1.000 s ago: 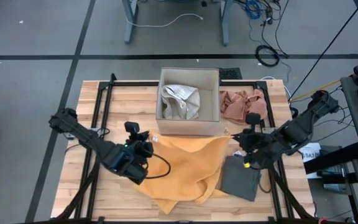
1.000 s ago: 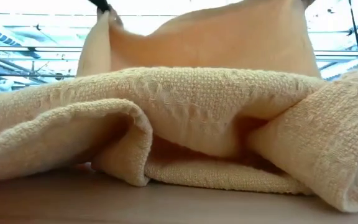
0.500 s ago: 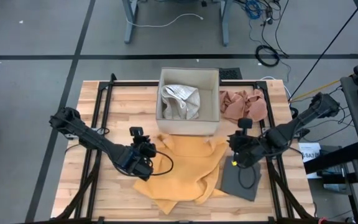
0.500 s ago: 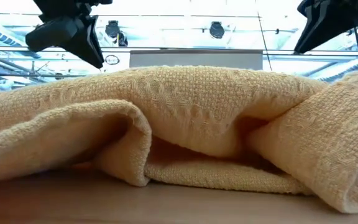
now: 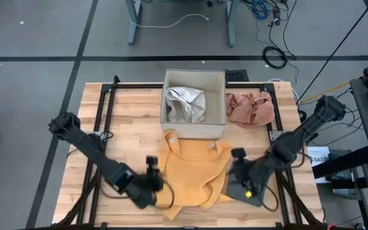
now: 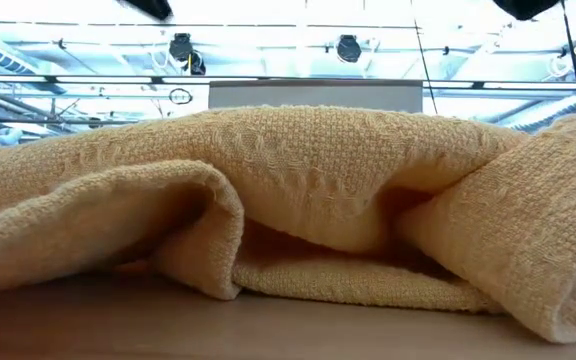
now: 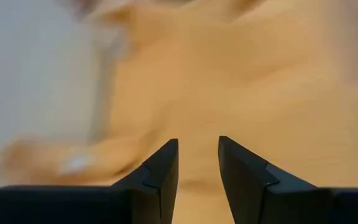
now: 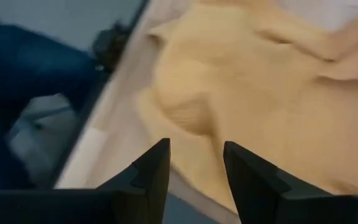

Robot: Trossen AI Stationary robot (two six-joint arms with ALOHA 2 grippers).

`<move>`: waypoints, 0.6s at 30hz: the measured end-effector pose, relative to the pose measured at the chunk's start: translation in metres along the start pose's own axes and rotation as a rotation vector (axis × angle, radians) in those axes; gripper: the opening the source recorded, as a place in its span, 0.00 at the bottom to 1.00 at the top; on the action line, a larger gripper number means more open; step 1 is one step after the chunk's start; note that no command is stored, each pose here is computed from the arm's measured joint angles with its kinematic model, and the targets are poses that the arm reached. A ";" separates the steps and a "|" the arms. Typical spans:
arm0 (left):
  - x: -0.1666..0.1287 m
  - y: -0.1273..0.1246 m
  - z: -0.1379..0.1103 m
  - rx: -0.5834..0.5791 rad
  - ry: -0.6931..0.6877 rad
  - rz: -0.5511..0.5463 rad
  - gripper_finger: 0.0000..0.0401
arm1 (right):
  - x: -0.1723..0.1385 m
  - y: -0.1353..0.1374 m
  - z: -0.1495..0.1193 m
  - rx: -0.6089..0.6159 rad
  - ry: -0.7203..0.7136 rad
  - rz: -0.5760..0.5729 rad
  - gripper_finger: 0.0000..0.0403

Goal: Fold towel
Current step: Fold the yellow towel

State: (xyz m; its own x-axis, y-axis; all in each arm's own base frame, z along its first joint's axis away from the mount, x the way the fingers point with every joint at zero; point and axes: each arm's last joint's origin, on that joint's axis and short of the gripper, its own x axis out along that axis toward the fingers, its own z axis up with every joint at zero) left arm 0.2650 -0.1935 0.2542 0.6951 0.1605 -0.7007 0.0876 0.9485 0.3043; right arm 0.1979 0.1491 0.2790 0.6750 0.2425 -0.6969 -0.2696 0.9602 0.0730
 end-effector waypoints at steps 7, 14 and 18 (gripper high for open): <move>-0.016 -0.042 0.005 -0.064 -0.212 -0.268 0.30 | 0.044 0.039 -0.015 -0.060 0.096 0.103 0.33; 0.003 -0.077 -0.019 -0.120 -0.162 -0.328 0.30 | 0.088 0.066 -0.038 -0.037 0.210 0.144 0.33; 0.020 -0.098 -0.022 -0.130 -0.178 -0.410 0.30 | 0.102 0.078 -0.048 -0.007 0.233 0.174 0.33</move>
State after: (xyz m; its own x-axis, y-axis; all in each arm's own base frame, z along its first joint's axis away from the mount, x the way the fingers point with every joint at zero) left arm 0.2549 -0.2772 0.1959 0.7345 -0.2735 -0.6211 0.2986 0.9521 -0.0662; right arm 0.2131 0.2417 0.1797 0.4422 0.3639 -0.8197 -0.3726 0.9059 0.2012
